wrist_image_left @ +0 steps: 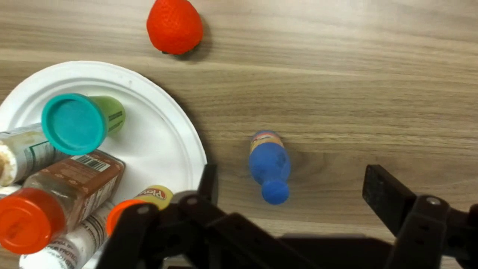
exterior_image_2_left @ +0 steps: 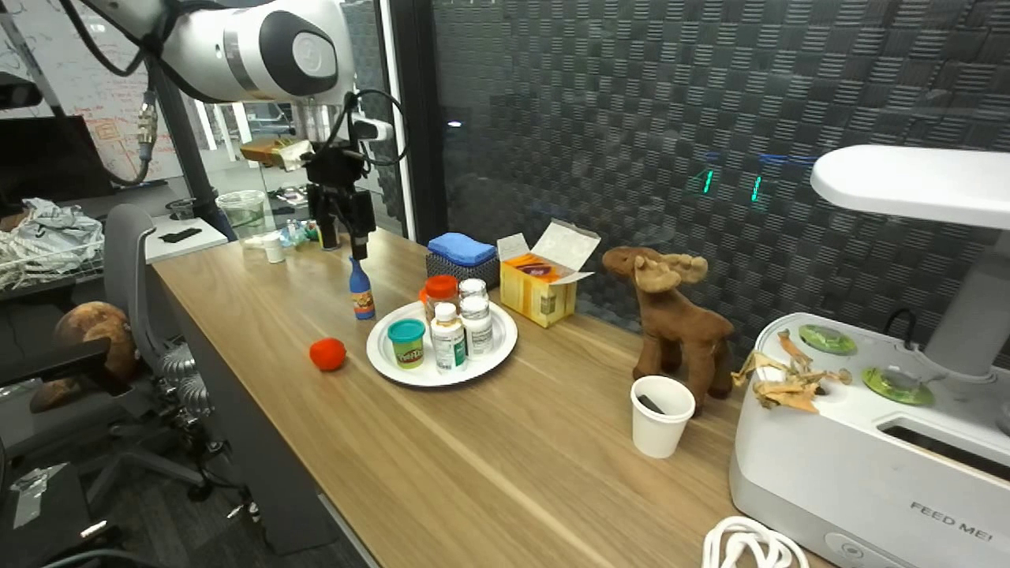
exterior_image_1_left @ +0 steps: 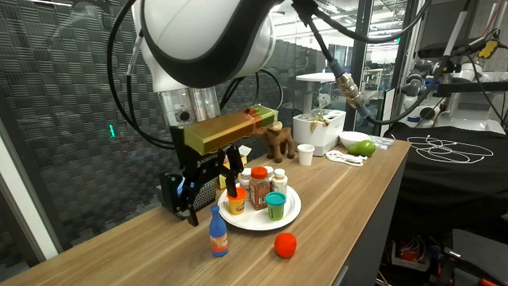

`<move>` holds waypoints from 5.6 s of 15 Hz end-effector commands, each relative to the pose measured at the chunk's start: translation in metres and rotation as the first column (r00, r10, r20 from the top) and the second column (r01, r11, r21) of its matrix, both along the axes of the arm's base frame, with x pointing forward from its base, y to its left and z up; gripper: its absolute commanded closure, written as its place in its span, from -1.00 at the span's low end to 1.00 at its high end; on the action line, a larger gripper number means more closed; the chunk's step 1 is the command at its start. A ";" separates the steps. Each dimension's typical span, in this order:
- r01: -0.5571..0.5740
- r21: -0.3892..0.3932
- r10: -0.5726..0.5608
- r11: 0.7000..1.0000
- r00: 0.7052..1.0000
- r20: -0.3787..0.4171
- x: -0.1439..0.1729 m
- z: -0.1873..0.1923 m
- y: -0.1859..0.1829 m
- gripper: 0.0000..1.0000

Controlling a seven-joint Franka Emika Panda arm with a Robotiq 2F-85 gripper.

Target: Put all the bottles and the orange plushie on the white plate

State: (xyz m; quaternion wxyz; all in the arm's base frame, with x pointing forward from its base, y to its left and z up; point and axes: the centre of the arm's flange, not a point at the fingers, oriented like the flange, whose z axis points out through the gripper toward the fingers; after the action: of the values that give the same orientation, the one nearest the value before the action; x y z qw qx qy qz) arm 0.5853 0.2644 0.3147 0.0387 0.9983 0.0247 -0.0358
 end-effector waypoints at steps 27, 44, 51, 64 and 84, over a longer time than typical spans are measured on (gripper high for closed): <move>0.215 -0.008 -0.209 0.976 0.955 0.212 -0.016 0.068 -0.039 0.82; 0.317 -0.021 -0.292 0.948 0.898 0.329 -0.032 0.010 -0.095 0.83; 0.309 0.039 -0.302 0.950 0.882 0.363 -0.020 0.003 -0.106 0.83; 0.296 0.102 -0.313 0.950 0.886 0.341 -0.011 -0.008 -0.116 0.66; 0.273 0.079 -0.283 0.959 0.888 0.362 -0.006 0.009 -0.110 -1.00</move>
State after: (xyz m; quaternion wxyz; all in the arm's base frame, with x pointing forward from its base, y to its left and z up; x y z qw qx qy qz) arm 0.5767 0.1433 0.3085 0.0237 0.9796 -0.1479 0.1342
